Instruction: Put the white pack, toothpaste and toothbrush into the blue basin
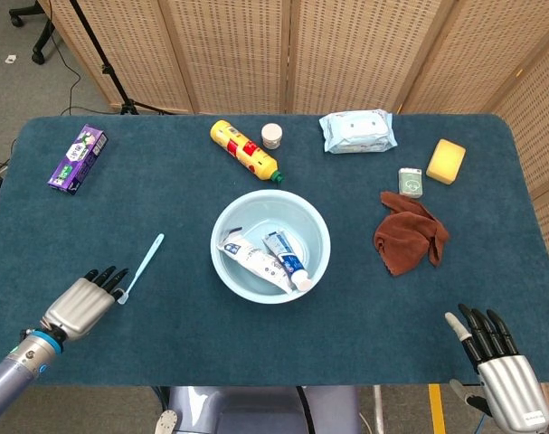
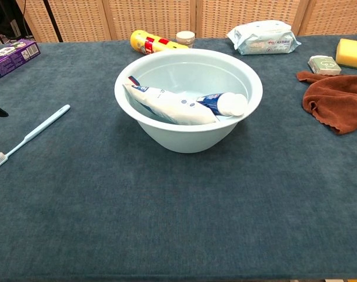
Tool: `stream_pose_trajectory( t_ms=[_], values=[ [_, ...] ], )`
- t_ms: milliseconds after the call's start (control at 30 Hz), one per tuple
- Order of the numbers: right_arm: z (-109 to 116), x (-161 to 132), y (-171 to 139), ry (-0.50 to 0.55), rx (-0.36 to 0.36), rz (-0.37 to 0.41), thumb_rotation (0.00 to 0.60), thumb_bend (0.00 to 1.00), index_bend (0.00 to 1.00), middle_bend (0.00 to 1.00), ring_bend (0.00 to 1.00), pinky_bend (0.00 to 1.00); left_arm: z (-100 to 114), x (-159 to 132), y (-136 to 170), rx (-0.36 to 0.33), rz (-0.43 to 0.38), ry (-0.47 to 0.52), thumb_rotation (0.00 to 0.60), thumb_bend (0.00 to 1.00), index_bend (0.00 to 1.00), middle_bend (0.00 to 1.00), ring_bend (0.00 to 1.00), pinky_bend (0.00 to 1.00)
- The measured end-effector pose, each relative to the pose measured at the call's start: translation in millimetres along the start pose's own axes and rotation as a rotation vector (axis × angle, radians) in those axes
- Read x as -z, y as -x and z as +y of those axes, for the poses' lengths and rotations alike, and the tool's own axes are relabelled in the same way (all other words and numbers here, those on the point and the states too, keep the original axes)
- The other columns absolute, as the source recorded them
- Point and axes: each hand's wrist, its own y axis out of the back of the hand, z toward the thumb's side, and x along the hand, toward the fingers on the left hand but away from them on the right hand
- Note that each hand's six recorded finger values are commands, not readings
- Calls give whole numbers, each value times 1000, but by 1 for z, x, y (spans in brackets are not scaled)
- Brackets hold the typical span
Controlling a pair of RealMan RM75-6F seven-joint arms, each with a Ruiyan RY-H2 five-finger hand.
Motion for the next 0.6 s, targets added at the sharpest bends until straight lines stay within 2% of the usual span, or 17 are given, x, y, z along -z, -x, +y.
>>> stream_pose_trajectory(
  t_ms=[200, 600],
  values=[
    [-1, -1, 0, -3, -2, 4, 600, 105, 60, 0, 0, 0, -2, 16, 11, 24, 30, -10, 600, 389, 293, 0, 56, 215],
    [0, -2, 0, -3, 0, 5, 600, 105, 60, 0, 0, 0, -19, 17, 10, 62, 30, -9, 600, 389, 293, 0, 56, 215]
  ],
)
